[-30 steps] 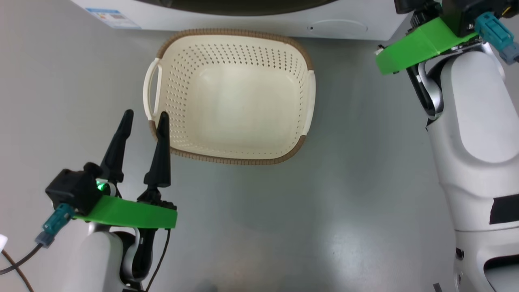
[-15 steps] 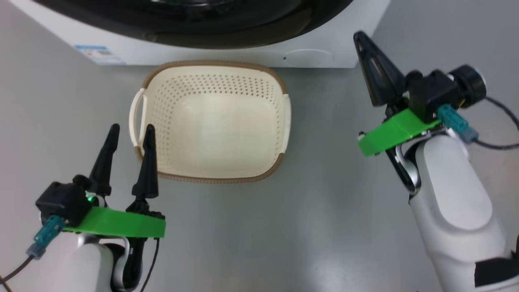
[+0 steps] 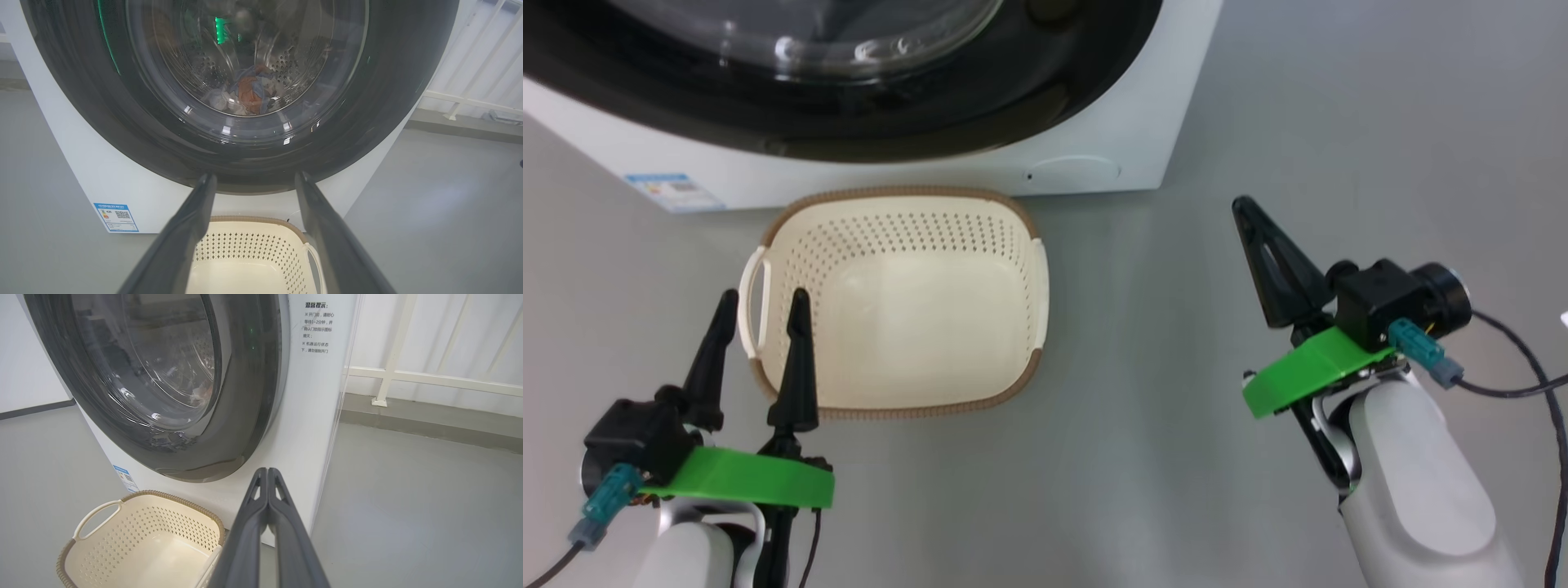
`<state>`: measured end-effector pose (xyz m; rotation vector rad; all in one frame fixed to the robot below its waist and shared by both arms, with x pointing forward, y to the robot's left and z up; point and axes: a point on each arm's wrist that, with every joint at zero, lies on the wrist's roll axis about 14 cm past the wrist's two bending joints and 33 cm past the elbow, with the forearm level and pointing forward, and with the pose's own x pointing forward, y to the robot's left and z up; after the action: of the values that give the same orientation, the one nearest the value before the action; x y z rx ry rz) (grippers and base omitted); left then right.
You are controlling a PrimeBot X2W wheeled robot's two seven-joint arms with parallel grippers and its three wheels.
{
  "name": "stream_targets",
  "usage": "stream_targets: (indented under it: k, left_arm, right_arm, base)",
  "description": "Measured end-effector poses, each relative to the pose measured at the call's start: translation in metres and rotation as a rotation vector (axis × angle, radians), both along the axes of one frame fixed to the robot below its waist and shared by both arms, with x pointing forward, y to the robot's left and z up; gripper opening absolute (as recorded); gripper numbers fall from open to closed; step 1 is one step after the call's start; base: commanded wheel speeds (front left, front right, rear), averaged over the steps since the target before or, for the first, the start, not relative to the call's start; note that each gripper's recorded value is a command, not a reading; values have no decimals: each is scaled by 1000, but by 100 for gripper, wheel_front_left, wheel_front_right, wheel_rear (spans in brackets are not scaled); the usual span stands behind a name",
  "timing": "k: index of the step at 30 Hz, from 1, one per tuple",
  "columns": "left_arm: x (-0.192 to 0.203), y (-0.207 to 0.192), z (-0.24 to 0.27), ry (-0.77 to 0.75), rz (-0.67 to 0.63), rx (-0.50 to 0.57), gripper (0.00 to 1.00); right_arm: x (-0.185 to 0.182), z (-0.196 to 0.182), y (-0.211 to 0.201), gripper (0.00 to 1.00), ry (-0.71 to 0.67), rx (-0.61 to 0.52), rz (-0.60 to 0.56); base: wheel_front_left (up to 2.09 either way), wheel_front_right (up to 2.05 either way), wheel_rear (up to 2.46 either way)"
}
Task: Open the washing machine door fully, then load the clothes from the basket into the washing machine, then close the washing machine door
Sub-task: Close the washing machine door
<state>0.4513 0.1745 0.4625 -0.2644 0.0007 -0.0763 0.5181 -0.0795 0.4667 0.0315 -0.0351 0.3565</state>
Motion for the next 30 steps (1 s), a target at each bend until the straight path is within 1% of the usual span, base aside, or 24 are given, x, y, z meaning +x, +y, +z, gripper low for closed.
stream_targets:
  k: [1, 2, 11, 20, 30]
  left_arm:
    - [-1, -2, 1, -1, -7, 9, 100]
    - [-2, -2, 3, -5, -10, 13, 100]
    - [-17, -5, 8, -8, -26, 31, 100]
    - [-34, 0, 16, -18, -7, 28, 100]
    - [-52, 1, 20, -22, -1, 54, 100]
  right_arm:
    - [-3, 1, -2, 79, 0, -1, -5]
    - [-7, 2, -5, 100, 1, -3, -12]
    - [-38, 15, -35, 100, 2, 31, -93]
    - [-78, 21, -60, 100, 12, 60, -164]
    - [-106, 36, -86, 100, -18, 76, -241]
  base:
    - [0, 0, 0]
    - [0, 0, 0]
    - [0, 0, 0]
    - [0, 0, 0]
    - [0, 0, 0]
